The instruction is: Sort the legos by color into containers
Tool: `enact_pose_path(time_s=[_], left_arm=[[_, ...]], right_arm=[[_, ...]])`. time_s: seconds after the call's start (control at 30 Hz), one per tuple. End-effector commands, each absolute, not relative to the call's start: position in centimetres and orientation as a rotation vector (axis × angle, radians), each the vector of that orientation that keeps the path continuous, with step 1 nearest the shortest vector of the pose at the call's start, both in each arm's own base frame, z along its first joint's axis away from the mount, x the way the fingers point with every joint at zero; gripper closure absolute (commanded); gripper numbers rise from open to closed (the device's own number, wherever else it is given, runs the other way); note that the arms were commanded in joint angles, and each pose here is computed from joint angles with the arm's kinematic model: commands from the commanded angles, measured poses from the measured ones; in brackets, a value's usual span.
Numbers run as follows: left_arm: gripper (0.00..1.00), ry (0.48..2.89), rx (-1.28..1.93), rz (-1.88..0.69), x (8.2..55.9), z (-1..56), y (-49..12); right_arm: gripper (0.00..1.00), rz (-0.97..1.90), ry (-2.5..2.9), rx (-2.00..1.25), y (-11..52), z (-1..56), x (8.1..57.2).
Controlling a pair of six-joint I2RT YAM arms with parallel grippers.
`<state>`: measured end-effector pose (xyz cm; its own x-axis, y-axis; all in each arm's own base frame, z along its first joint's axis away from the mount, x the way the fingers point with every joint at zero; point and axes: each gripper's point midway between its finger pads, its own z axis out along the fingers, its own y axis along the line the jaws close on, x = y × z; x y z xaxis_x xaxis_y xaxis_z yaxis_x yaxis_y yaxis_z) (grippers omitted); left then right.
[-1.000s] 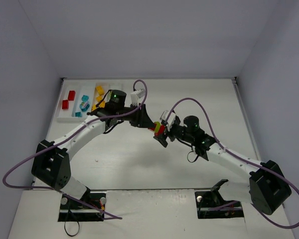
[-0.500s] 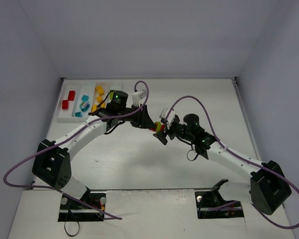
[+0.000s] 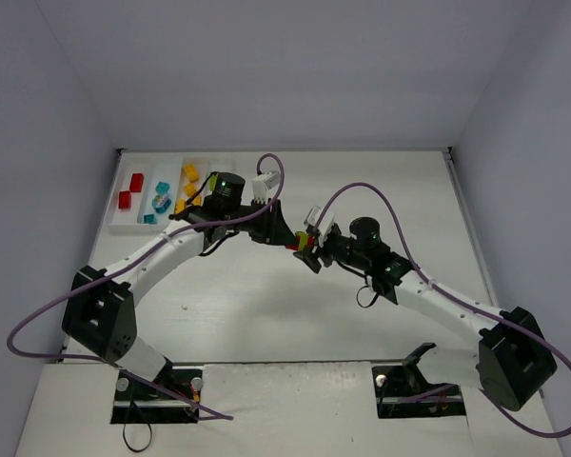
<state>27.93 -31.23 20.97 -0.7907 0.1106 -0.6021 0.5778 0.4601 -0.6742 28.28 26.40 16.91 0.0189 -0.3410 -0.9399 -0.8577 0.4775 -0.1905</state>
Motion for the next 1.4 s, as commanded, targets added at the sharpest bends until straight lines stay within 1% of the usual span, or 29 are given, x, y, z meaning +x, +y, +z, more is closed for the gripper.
enact_pose_path(time_s=[0.0, 0.03, 0.07, 0.17, 0.47, 0.77, 1.13, 1.3, 1.37], left_arm=[[0.97, 2.133, 0.638, -1.308, 28.2, 23.8, -32.0], [0.98, 2.131, 0.640, -1.304, 28.2, 23.9, -31.9], [0.98, 2.138, 0.645, -1.294, 28.1, 23.8, -31.8], [0.98, 2.151, 0.651, -1.266, 28.2, 23.6, -31.5], [1.00, 2.172, 0.699, -1.172, 28.1, 23.8, -30.3], [1.00, 2.136, 0.681, -1.169, 28.6, 25.4, -28.8], [1.00, 2.131, 0.671, -1.168, 28.9, 25.6, -28.3], [1.00, 2.138, 0.647, -1.145, 29.4, 25.4, -27.9], [1.00, 2.144, 0.628, -1.127, 29.7, 25.3, -27.5]], right_arm=[[0.83, 0.520, 1.428, -1.020, 26.9, 21.9, 29.4], [0.93, 0.510, 1.438, -1.014, 26.8, 21.7, 29.6], [0.97, 0.504, 1.449, -1.016, 26.6, 21.5, 29.6], [1.00, 0.480, 1.458, -1.012, 26.2, 21.2, 29.6], [1.00, 0.403, 1.522, -1.003, 24.8, 19.4, 30.0], [1.00, 0.368, 1.555, -0.986, 24.2, 18.5, 30.6], [1.00, 0.382, 1.565, -0.974, 24.3, 18.0, 30.8], [1.00, 0.405, 1.606, -0.981, 24.8, 16.7, 31.0], [1.00, 0.416, 1.663, -0.989, 25.0, 15.0, 31.2]])
